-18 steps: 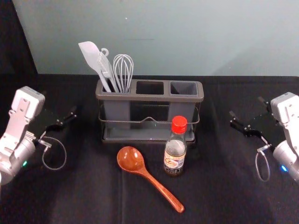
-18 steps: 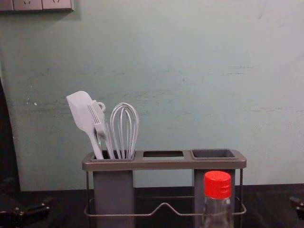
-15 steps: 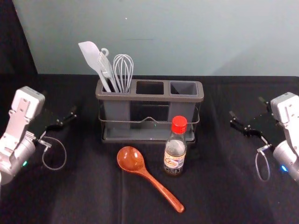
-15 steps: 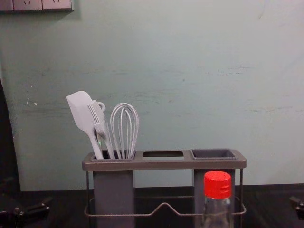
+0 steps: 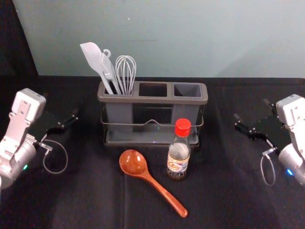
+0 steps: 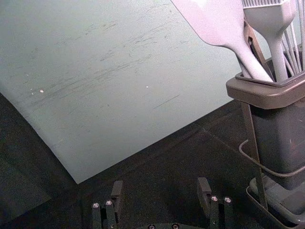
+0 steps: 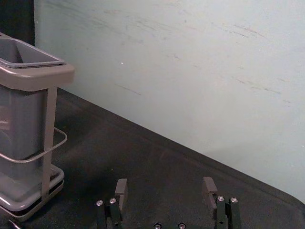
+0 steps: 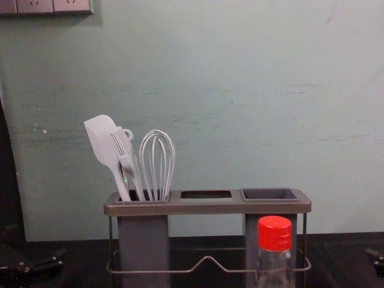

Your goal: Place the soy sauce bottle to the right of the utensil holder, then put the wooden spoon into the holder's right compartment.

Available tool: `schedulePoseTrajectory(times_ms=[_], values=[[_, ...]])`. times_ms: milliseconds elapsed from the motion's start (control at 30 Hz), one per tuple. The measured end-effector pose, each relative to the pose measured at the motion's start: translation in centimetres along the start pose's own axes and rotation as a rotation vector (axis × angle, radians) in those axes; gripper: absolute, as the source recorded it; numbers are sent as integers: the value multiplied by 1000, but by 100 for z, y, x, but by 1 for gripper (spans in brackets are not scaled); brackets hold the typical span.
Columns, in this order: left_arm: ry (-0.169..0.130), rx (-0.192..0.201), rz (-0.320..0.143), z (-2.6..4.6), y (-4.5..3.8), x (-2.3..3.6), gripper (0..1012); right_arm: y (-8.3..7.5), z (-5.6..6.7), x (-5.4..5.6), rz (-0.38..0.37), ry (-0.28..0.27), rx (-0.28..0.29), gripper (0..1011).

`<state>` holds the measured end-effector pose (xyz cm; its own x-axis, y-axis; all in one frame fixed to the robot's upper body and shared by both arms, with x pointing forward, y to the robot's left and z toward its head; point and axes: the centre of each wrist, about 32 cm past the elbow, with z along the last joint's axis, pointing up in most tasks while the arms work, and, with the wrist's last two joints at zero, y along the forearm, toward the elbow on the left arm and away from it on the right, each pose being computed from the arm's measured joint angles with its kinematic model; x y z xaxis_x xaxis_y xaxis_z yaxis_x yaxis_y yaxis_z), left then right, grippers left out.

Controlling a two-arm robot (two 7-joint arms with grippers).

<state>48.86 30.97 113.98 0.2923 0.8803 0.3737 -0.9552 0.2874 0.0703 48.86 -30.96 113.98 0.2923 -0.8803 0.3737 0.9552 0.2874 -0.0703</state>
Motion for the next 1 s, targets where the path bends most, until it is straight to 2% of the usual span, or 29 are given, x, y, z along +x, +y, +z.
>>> schedulePoseTrajectory(times_ms=[1000], values=[[0, 0, 0, 0, 0, 0, 1000, -7, -2, -5, 1, -4, 0, 1003]])
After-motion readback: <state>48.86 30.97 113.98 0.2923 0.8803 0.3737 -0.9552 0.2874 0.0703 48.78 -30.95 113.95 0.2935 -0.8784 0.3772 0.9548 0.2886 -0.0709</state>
